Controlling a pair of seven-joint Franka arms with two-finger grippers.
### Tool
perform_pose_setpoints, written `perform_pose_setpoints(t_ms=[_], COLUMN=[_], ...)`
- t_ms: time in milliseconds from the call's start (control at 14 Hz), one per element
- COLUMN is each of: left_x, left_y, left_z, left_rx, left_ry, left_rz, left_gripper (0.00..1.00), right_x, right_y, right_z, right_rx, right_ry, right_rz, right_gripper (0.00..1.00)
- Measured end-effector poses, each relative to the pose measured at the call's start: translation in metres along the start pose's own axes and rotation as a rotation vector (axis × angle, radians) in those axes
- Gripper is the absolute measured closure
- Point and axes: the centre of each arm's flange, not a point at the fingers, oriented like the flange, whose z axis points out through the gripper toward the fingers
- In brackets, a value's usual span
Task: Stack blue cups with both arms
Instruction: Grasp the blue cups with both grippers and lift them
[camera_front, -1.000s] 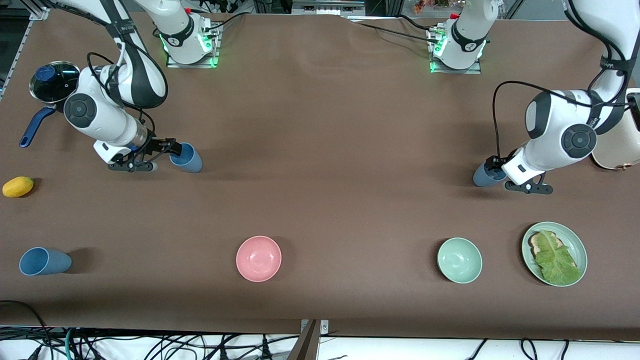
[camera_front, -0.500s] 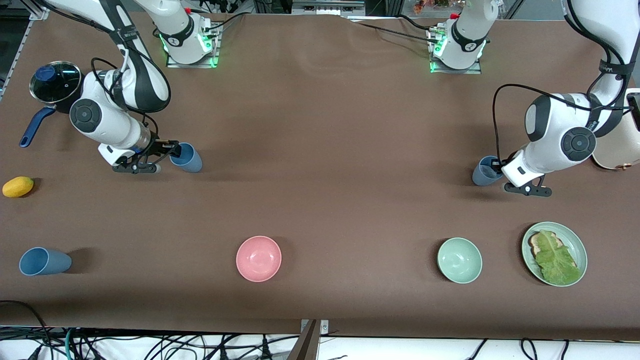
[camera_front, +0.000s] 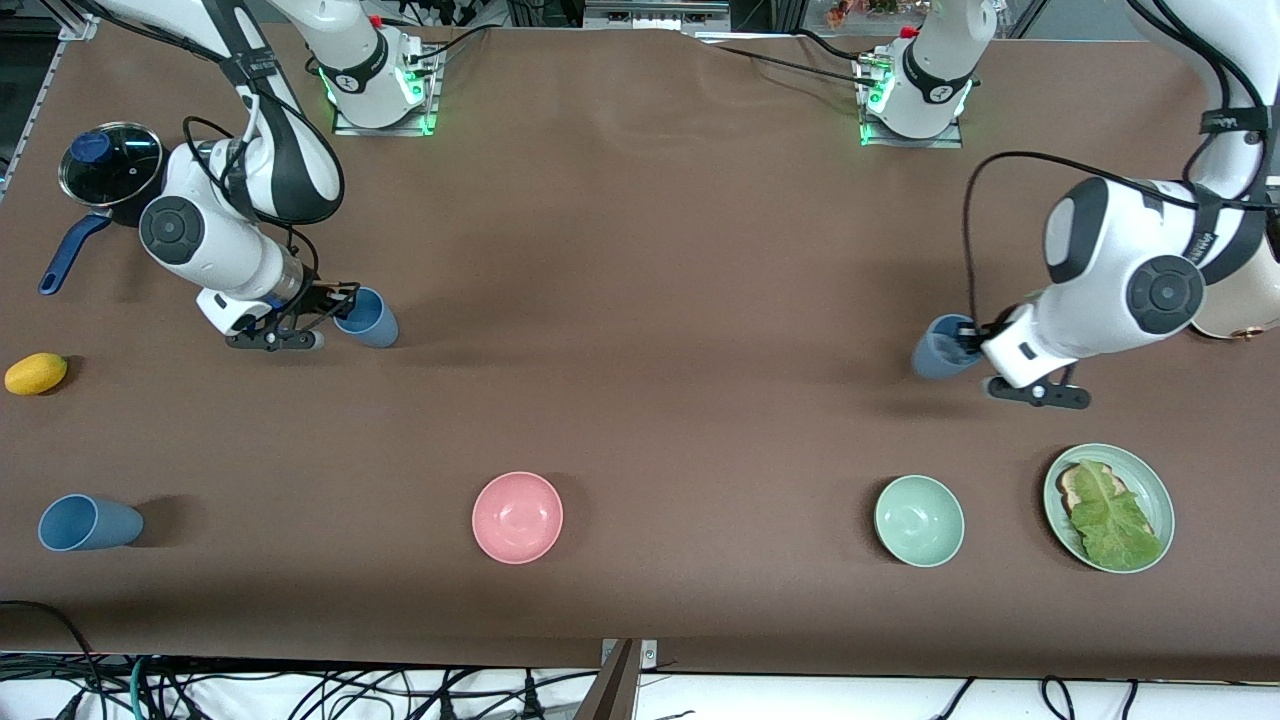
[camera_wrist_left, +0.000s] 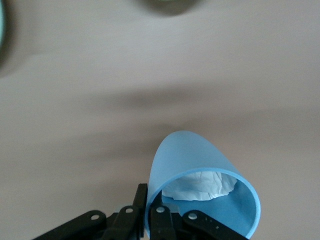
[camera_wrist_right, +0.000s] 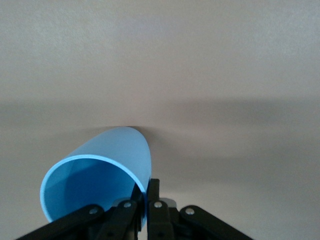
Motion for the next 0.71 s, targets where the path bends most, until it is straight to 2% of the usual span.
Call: perform_pose_setpoints(t_ms=[143, 286, 500, 714], left_x=[-0.004, -0.006, -0.001, -0.001], left_y=[0.06, 0.119, 0.204, 0.257], left_z=[0.003, 0.014, 0.036, 0.081], left_rx=[-0.047, -0.074, -0.088, -0.099], left_ry=[-0.014, -0.037, -0.04, -0.041], left_rz=[-0.06, -0.119, -0.191, -0.192], left_gripper=[0.94, 0.94, 0.94, 0.94], right_x=[0.008, 0.02, 0.044, 0.062], right_y=[-0.001, -0.002, -0.004, -0.011], right_z=[-0.008, -0.025, -0.055, -0.072], right_rx=[0.0, -0.001, 0.0, 0.001], right_ry=[-0.004, -0.031, -0.063, -0.068], right_rz=[0.0, -0.001, -0.001, -0.01], right_gripper=[0.95, 0.95, 0.95, 0.95])
